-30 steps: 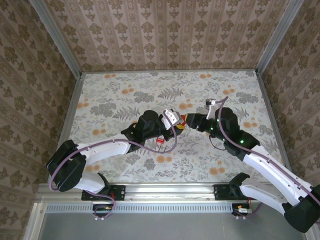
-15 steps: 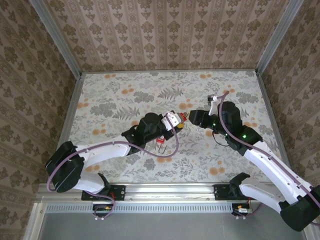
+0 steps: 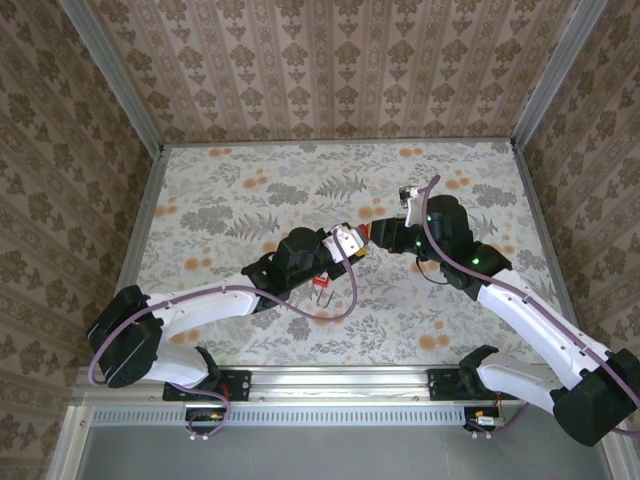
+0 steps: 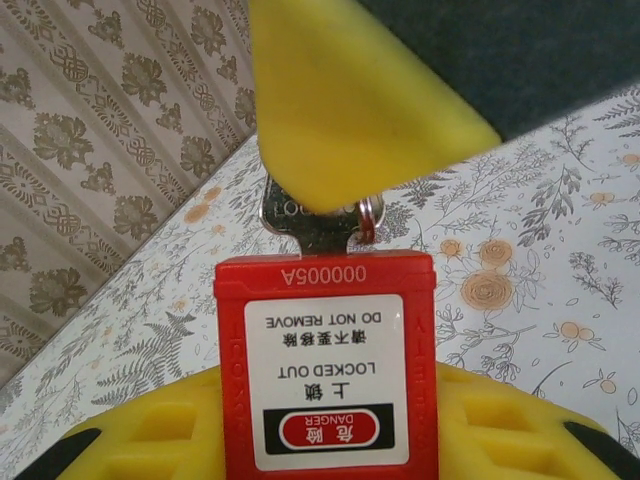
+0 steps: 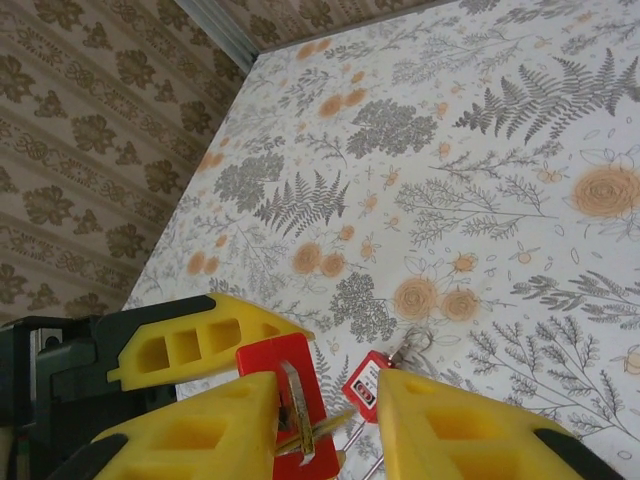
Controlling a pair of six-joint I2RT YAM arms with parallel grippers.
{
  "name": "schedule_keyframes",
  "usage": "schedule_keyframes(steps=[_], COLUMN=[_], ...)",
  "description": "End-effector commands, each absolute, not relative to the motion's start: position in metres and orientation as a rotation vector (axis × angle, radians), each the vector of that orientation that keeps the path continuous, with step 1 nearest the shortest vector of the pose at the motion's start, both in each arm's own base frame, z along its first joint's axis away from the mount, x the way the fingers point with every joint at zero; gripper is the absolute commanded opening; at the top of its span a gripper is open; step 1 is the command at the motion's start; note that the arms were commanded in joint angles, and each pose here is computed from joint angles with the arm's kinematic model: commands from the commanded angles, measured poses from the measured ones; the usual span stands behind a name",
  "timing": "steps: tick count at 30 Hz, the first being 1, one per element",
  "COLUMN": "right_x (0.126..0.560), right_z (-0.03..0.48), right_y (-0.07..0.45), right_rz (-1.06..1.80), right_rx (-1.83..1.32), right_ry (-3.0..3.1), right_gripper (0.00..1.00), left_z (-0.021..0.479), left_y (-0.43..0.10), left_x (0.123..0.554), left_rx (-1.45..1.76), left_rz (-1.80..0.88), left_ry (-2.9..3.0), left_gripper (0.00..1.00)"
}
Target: Unlock with the key
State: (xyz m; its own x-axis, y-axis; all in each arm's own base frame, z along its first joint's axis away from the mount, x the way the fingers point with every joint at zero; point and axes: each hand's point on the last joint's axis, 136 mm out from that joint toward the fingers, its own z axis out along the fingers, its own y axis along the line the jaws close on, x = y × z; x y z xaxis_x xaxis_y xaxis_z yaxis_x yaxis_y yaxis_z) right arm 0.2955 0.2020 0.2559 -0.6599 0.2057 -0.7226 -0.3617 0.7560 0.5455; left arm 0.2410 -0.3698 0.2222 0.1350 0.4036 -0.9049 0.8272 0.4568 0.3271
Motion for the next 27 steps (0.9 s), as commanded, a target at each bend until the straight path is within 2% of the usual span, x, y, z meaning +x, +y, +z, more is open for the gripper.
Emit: schedule_keyframes(steps=[1, 16, 27], right_x=[0.302, 0.306, 0.301], right_z=[0.277, 0.262, 0.232], right_y=[0.206, 0.212, 0.218], right_rz=[0.911, 0.914, 0.866], right_rx=[-0.110, -0.054, 0.148], right_ry=[2.057, 2.115, 2.210], right_gripper=[0.30, 0.14, 0.10], left_z=[0.234, 0.235, 0.244], left_y=[-0.370, -0.371, -0.368], left_x=[0.238, 0.244, 0.261], left_rx=[1.141, 1.165, 1.116], left_rz=[-0.410, -0.324, -0.169], left_ry=[1.431, 1.424, 1.399], left_gripper=[0.20, 0.20, 0.19])
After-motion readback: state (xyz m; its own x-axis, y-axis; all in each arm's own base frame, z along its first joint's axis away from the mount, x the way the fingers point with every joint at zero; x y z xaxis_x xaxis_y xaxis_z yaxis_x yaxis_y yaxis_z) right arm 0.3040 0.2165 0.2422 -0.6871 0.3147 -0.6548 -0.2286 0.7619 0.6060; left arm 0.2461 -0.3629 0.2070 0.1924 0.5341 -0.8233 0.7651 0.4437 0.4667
